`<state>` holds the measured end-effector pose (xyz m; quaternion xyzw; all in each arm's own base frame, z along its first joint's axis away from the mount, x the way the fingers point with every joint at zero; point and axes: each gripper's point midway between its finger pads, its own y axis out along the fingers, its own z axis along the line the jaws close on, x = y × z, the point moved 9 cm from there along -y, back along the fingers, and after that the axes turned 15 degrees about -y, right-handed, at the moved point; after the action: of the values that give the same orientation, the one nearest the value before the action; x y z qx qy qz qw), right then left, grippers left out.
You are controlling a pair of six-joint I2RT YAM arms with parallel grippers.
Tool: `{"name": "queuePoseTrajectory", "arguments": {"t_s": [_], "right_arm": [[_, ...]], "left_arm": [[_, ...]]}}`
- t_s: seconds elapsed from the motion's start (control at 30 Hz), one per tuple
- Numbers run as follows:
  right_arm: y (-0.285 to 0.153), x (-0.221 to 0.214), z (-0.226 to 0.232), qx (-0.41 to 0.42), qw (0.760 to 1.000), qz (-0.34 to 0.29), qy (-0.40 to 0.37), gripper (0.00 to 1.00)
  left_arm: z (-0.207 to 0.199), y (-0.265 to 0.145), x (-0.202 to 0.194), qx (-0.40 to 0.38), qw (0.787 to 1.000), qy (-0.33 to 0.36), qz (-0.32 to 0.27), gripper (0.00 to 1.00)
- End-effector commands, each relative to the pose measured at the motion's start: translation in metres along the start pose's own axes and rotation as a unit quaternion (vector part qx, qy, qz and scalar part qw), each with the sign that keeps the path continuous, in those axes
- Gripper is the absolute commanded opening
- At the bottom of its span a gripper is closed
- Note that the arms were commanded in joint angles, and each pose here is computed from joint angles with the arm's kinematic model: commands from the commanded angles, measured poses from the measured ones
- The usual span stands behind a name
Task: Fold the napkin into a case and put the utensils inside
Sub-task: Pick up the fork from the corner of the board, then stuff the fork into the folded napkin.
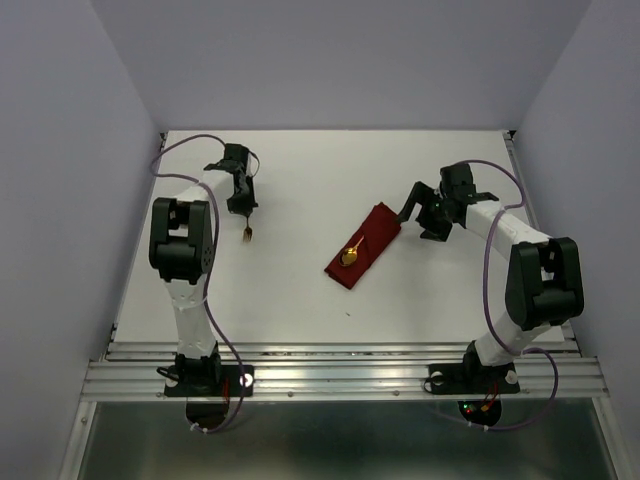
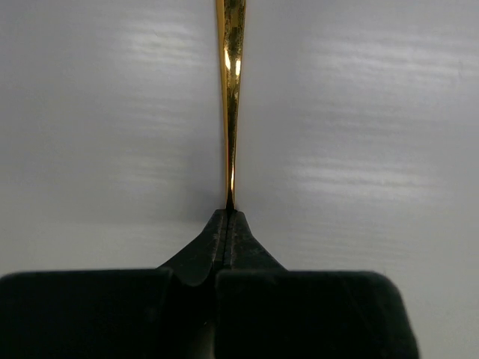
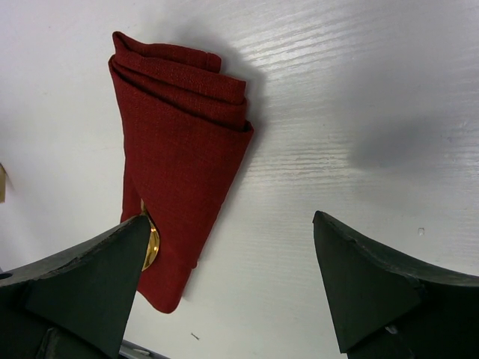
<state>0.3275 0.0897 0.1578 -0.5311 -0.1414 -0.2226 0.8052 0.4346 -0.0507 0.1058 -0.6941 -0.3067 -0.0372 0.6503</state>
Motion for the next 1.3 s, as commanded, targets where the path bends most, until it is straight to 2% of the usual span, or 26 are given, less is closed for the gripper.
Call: {"name": "queuePoseTrajectory", "arguments": {"t_s": [0.0, 0.1, 0.37, 0.6, 0.87, 0.93, 1.0, 1.13, 1.27], "right_arm": [[-0.012, 0.007, 0.009, 0.011, 1.0, -0.027, -0.012, 0.95], [-0.012, 0.008, 0.009, 0.01, 0.999, -0.028, -0.013, 0.95], [-0.007, 0.022, 0.012, 0.008, 0.999, -0.032, -0.02, 0.95], [0.0, 0.038, 0.017, 0.015, 0.999, -0.038, -0.02, 0.95], [0.013, 0.064, 0.021, 0.009, 0.998, -0.049, -0.023, 0.94], [0.026, 0.067, 0.018, 0.007, 0.999, -0.037, -0.02, 0.91], [0.038, 0.071, 0.017, 0.005, 0.999, -0.029, -0.017, 0.8], [0.056, 0.076, 0.013, -0.002, 1.0, -0.021, -0.006, 0.65], [0.071, 0.083, 0.012, -0.005, 1.0, -0.017, 0.003, 0.57]], "left_arm": [[-0.02, -0.046, -0.034, -0.057, 0.998, 0.01, 0.037, 0.0], [-0.025, -0.06, -0.06, -0.081, 0.995, 0.023, 0.056, 0.0], [-0.053, -0.127, -0.1, -0.197, 0.977, 0.071, 0.026, 0.0], [-0.059, -0.142, -0.124, -0.209, 0.971, 0.109, 0.03, 0.0], [-0.081, -0.169, -0.154, -0.237, 0.953, 0.186, 0.041, 0.0], [-0.089, -0.178, -0.163, -0.251, 0.946, 0.2, 0.044, 0.0], [-0.097, -0.186, -0.174, -0.265, 0.938, 0.216, 0.054, 0.0], [-0.111, -0.186, -0.193, -0.261, 0.929, 0.251, 0.076, 0.0], [-0.119, -0.183, -0.208, -0.236, 0.923, 0.288, 0.093, 0.0]]}}
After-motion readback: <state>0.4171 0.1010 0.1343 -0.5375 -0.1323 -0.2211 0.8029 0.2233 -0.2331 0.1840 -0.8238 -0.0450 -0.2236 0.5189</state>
